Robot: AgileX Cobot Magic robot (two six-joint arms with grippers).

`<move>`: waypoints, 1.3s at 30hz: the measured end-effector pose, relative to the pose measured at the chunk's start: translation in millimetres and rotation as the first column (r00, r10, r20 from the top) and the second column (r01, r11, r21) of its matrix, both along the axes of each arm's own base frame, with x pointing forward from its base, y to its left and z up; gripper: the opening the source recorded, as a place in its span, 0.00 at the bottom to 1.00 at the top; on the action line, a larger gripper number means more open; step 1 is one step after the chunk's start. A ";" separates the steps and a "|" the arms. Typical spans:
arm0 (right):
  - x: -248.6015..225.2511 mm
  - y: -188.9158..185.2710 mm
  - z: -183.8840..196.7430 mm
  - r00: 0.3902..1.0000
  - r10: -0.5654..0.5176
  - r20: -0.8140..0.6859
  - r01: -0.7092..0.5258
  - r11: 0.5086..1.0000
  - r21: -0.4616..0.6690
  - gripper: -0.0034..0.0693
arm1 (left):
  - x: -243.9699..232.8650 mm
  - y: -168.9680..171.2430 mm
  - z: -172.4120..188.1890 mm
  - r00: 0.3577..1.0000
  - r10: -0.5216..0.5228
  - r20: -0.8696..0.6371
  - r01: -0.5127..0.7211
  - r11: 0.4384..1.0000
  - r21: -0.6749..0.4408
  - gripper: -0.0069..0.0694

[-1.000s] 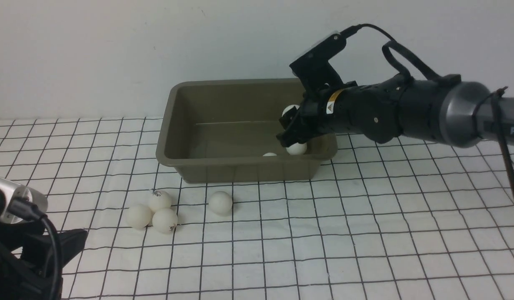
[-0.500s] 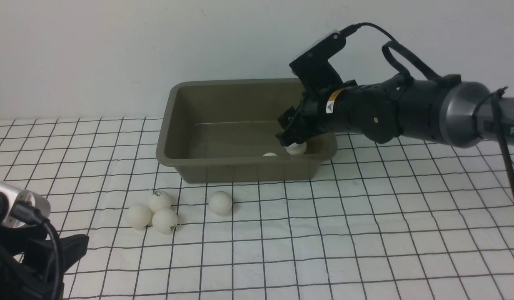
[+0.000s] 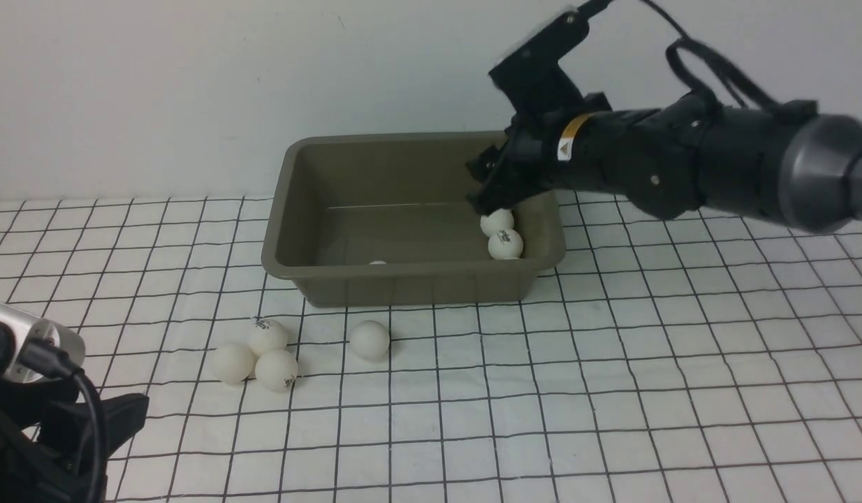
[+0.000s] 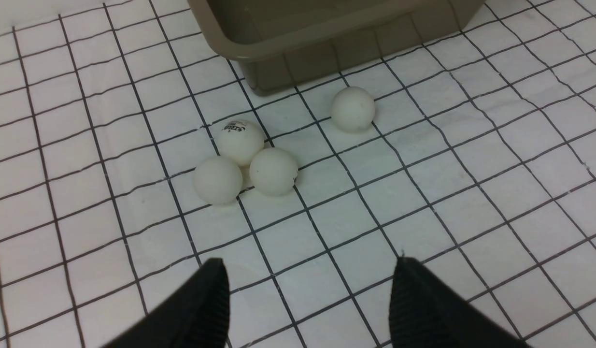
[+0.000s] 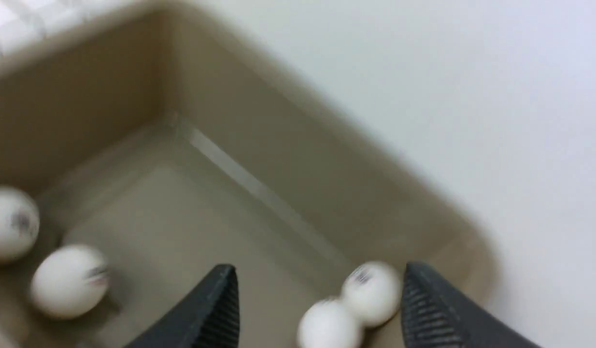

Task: Put the table tennis balls into the box on the white checkered tablecloth.
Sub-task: 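Reach for and grasp a ping pong ball on the table beside the basket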

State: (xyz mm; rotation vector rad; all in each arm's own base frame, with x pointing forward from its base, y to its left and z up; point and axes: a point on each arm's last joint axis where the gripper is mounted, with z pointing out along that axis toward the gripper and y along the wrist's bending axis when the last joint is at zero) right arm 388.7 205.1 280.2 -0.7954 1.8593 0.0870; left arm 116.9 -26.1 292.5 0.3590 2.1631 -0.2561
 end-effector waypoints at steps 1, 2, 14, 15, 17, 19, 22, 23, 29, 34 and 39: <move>-1.7 -3.3 8.0 1.000 -0.006 0.015 0.006 1.000 0.010 0.62 | 0.0 0.0 0.0 1.000 0.000 0.000 0.000 1.000 0.000 0.62; -5.0 -8.7 20.9 0.999 -0.018 0.034 0.017 0.999 0.028 0.62 | 0.0 0.0 0.0 1.000 0.000 0.000 0.000 1.000 0.000 0.62; -45.4 -108.1 122.3 0.960 -0.250 0.123 0.240 0.966 0.092 0.56 | 0.0 0.0 0.0 1.000 0.000 0.000 0.000 1.000 0.000 0.62; -51.5 -118.3 127.3 0.954 -0.275 0.116 0.267 0.960 0.079 0.56 | 0.0 0.0 0.0 1.000 0.000 0.000 0.000 1.000 0.000 0.62; -60.2 -131.8 137.4 0.943 -0.309 0.123 0.303 0.951 0.063 0.56 | 0.0 0.0 0.0 1.000 0.000 0.000 0.000 1.000 0.000 0.62; -68.3 -143.0 145.2 0.932 -0.339 0.126 0.333 0.941 0.061 0.56 | 0.0 -0.2 0.1 1.000 0.000 0.000 0.000 1.000 -0.003 0.62; -77.7 -154.1 152.3 0.921 -0.370 0.122 0.366 0.929 0.054 0.56 | 0.0 -0.5 0.3 1.000 -0.002 0.002 0.002 1.000 -0.008 0.62; -80.6 -156.1 154.2 0.919 -0.375 0.121 0.372 0.927 0.051 0.56 | 0.0 -0.8 0.5 1.000 -0.005 0.003 0.005 1.000 -0.009 0.62; -114.9 -168.4 172.1 0.907 -0.410 0.096 0.409 0.912 0.035 0.56 | 0.2 -4.6 3.1 0.996 -0.072 0.048 0.072 0.997 0.008 0.62; -154.1 -175.9 187.5 0.901 -0.431 0.057 0.429 0.902 0.041 0.56 | 0.5 -10.3 7.9 0.989 -0.116 0.095 0.120 0.992 -0.038 0.62; -199.9 -174.6 195.1 0.929 -0.367 -0.056 0.370 0.926 0.069 0.56 | 1.5 -15.1 12.5 0.980 -0.146 0.139 0.158 0.984 -0.083 0.62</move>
